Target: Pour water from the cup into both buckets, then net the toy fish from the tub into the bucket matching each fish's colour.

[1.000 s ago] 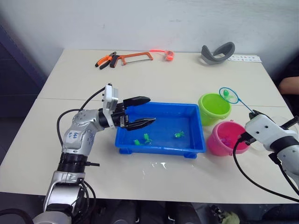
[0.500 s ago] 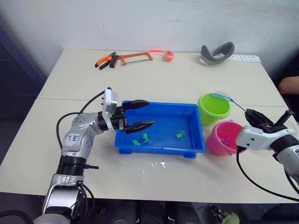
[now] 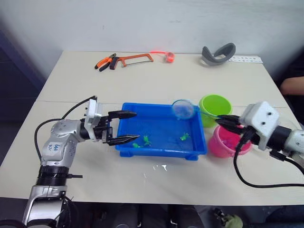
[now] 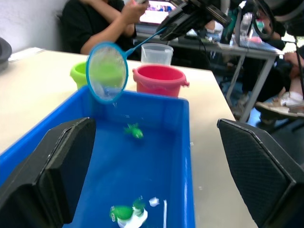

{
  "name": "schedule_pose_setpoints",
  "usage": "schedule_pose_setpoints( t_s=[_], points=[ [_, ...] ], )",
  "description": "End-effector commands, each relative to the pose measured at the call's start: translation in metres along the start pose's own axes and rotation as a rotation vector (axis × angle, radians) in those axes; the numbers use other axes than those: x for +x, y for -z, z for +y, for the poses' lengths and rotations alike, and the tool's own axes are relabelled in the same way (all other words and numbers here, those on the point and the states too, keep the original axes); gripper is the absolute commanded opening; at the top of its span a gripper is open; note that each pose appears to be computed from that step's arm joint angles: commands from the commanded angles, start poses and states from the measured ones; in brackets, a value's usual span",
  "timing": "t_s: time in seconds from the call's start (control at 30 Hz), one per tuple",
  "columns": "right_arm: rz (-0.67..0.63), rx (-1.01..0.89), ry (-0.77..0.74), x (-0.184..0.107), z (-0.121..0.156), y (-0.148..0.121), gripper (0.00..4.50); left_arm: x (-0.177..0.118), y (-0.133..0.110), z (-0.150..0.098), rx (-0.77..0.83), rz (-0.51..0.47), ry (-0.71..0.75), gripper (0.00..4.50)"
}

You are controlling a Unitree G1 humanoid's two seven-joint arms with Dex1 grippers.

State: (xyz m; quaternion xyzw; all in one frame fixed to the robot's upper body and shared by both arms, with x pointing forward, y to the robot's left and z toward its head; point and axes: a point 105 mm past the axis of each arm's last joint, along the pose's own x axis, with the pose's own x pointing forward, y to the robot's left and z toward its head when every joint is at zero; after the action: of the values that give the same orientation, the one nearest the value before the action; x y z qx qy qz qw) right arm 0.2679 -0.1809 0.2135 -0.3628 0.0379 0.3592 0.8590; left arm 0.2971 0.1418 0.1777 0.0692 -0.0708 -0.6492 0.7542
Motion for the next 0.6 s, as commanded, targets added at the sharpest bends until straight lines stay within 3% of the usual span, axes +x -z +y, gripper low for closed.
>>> schedule_pose_setpoints(
  t_s=[0.03, 0.3, 0.47, 0.6],
  points=[
    [0.116, -0.239, -0.009, 0.013, -0.003, 0.009, 0.00, -0.003, -0.004, -0.004, 0.037, -0.002, -0.003, 4.45],
    [0.220, -0.543, 0.003, 0.021, -0.018, 0.019, 0.00, 0.000, 0.004, -0.013, 0.017, 0.022, 0.003, 4.45],
    [0.251, -0.572, -0.081, 0.026, -0.019, 0.021, 0.00, 0.000, 0.006, -0.014, 0.019, 0.035, 0.016, 4.45],
    [0.264, -0.485, -0.195, 0.024, -0.005, 0.019, 0.00, 0.001, 0.007, -0.014, 0.022, 0.032, 0.017, 4.45]
  ],
)
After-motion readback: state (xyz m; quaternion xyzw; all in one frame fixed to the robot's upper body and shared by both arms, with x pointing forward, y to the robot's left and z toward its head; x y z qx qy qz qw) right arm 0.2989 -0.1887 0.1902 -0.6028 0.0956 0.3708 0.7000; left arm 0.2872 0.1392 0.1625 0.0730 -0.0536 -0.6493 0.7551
